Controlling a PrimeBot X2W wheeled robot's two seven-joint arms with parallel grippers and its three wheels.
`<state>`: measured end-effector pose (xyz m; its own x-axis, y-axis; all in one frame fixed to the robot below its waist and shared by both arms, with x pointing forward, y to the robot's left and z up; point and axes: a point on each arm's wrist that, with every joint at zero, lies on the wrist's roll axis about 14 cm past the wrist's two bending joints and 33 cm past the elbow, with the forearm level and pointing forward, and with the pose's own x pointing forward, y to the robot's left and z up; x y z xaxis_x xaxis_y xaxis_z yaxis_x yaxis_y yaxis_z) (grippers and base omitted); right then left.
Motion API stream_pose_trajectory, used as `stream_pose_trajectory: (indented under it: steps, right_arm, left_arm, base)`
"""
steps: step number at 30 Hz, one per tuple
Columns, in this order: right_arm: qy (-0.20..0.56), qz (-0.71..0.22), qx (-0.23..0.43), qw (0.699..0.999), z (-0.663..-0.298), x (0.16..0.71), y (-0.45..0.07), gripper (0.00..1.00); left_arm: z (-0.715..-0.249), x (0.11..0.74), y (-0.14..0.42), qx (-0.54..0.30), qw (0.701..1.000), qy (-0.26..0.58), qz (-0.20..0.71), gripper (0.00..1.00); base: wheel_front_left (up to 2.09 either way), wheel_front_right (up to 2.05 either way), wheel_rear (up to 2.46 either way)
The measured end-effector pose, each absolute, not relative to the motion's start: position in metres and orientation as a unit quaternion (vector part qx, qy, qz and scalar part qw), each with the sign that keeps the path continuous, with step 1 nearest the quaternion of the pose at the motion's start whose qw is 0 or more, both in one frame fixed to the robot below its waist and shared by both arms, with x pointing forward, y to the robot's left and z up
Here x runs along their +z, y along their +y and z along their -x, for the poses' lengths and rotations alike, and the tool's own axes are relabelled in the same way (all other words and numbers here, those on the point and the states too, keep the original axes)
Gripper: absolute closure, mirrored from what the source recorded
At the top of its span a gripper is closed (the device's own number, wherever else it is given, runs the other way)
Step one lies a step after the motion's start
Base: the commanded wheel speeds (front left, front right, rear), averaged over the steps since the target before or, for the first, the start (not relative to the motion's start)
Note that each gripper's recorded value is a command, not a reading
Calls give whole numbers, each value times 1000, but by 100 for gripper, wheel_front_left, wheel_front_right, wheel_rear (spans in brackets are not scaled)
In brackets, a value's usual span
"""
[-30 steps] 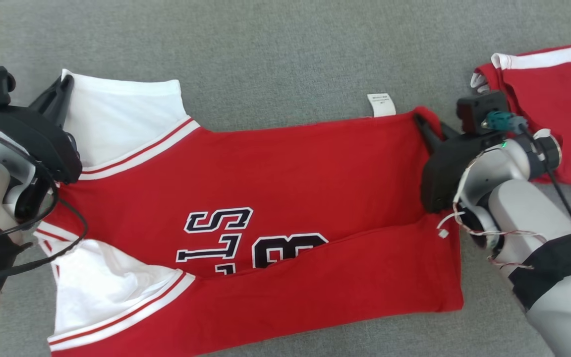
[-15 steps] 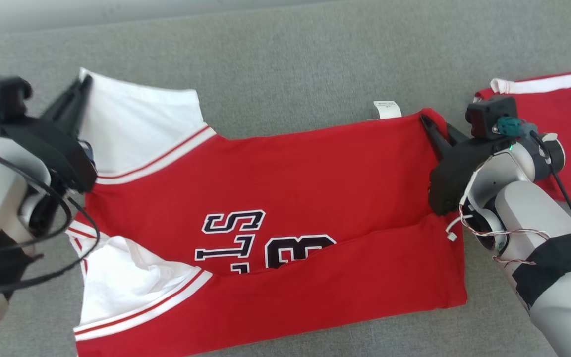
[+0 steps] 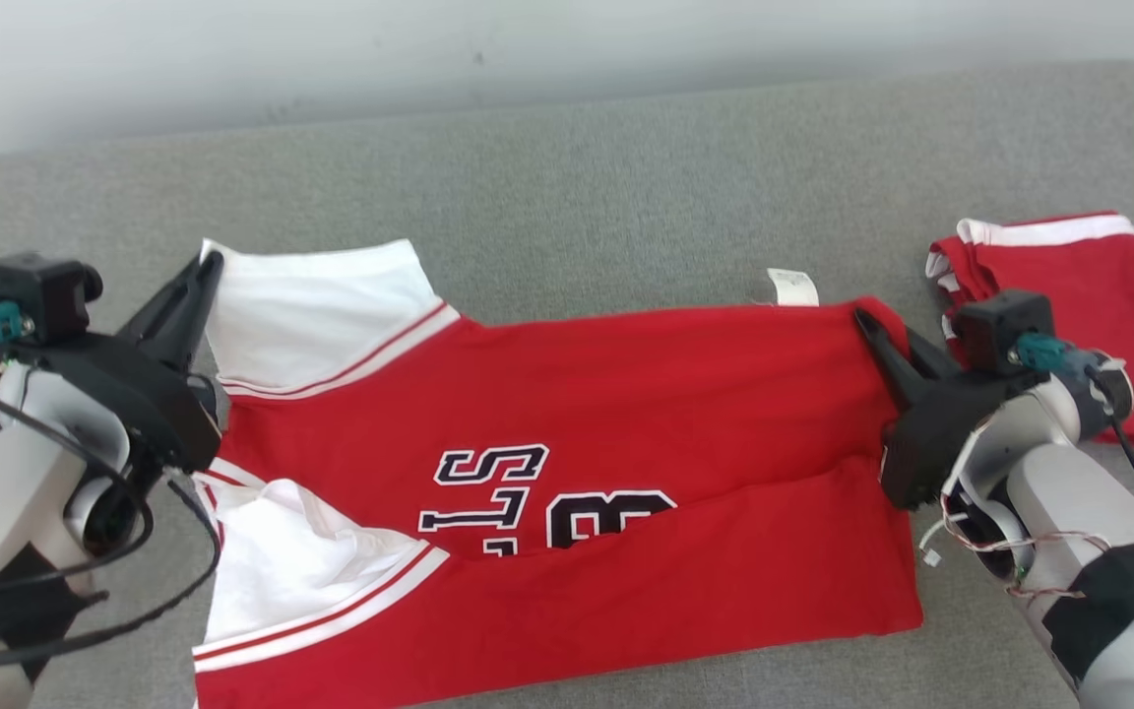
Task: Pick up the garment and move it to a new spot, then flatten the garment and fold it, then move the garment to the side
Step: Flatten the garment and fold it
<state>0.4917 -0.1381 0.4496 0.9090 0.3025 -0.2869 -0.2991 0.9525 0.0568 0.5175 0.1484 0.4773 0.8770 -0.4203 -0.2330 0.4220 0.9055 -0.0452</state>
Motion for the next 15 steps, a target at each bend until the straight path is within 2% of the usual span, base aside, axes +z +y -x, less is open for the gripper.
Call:
stream_pose_trajectory:
  steps: [15]
  right_arm:
    - [136,-33,163,977,-455,451,-135,100]
  left_arm:
    - [-466,486,140,-232,966,111,38,100]
  base:
    - [0,0,0]
